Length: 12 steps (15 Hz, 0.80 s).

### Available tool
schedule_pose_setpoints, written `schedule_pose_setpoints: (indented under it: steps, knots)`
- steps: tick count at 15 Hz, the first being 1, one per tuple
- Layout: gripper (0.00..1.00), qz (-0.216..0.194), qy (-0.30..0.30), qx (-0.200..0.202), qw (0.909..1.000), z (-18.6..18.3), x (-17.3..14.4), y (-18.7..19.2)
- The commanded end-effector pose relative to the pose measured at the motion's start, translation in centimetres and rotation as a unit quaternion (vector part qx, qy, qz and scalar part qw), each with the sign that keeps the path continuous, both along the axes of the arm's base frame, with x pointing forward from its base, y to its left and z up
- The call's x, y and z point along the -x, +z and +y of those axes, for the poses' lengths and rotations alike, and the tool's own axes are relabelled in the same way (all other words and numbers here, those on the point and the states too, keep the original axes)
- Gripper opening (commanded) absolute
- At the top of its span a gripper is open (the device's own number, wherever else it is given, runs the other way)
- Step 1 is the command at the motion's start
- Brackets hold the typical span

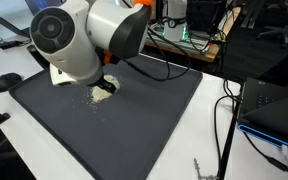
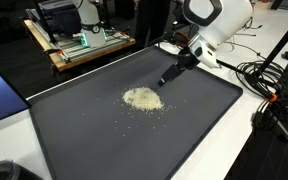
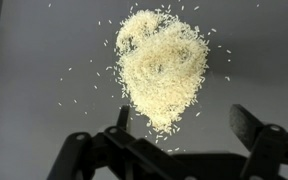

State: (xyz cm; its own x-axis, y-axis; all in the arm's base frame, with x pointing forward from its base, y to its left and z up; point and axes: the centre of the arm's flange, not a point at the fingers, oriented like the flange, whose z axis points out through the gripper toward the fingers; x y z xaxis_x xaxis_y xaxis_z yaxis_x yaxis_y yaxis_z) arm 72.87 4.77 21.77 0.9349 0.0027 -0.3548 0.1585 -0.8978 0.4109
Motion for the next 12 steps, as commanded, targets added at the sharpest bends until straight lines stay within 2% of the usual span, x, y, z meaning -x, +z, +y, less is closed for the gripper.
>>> schedule_pose_setpoints:
  steps: [1,8,12]
  knots:
    - [1.00,0.003,0.008,0.010,0.9999,1.5,-4.0,-1.3]
    - [1.00,-0.049,-0.046,0.038,0.9970,3.5,0.3,-0.7]
    - [1.00,-0.096,-0.060,0.040,0.9928,4.0,2.4,0.0]
